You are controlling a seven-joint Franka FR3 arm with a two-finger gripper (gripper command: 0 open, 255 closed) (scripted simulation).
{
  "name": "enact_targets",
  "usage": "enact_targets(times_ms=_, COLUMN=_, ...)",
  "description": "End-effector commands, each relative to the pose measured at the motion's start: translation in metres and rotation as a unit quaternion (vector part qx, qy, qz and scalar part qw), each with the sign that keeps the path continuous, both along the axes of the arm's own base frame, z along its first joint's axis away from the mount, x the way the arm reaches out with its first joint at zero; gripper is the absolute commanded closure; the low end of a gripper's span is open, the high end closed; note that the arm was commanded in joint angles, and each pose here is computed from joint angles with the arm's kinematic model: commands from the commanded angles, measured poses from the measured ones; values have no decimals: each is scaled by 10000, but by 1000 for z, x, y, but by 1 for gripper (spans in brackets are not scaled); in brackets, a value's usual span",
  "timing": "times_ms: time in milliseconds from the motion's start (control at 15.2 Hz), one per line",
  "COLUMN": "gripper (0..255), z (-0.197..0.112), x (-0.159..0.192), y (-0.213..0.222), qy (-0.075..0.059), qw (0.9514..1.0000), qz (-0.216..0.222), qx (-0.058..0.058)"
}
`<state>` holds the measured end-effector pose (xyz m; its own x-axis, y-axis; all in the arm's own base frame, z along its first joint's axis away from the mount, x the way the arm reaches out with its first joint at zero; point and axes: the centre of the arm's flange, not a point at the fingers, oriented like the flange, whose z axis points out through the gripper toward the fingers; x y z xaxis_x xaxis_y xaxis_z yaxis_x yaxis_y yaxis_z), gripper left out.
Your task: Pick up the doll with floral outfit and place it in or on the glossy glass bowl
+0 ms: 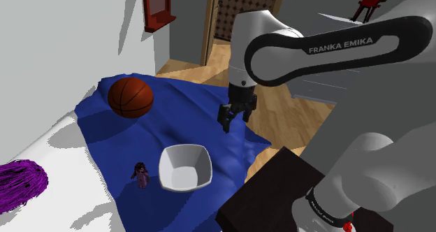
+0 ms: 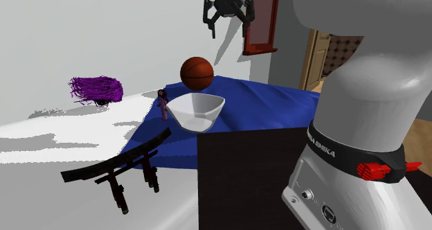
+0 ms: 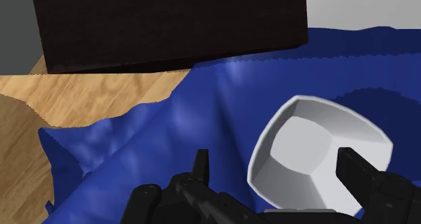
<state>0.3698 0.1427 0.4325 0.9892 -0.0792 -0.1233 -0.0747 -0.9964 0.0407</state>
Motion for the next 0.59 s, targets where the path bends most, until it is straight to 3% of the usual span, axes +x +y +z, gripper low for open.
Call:
enact_targets(times_ms=0, gripper=0, z=-13, x=14, y=16, qy=-20, qw=10000, qz=-50, qx=36)
enact_targets(times_ms=528, gripper=0, z=-71, x=62, y=84, qy=-71, qw=9996, qz=-232, qx=153)
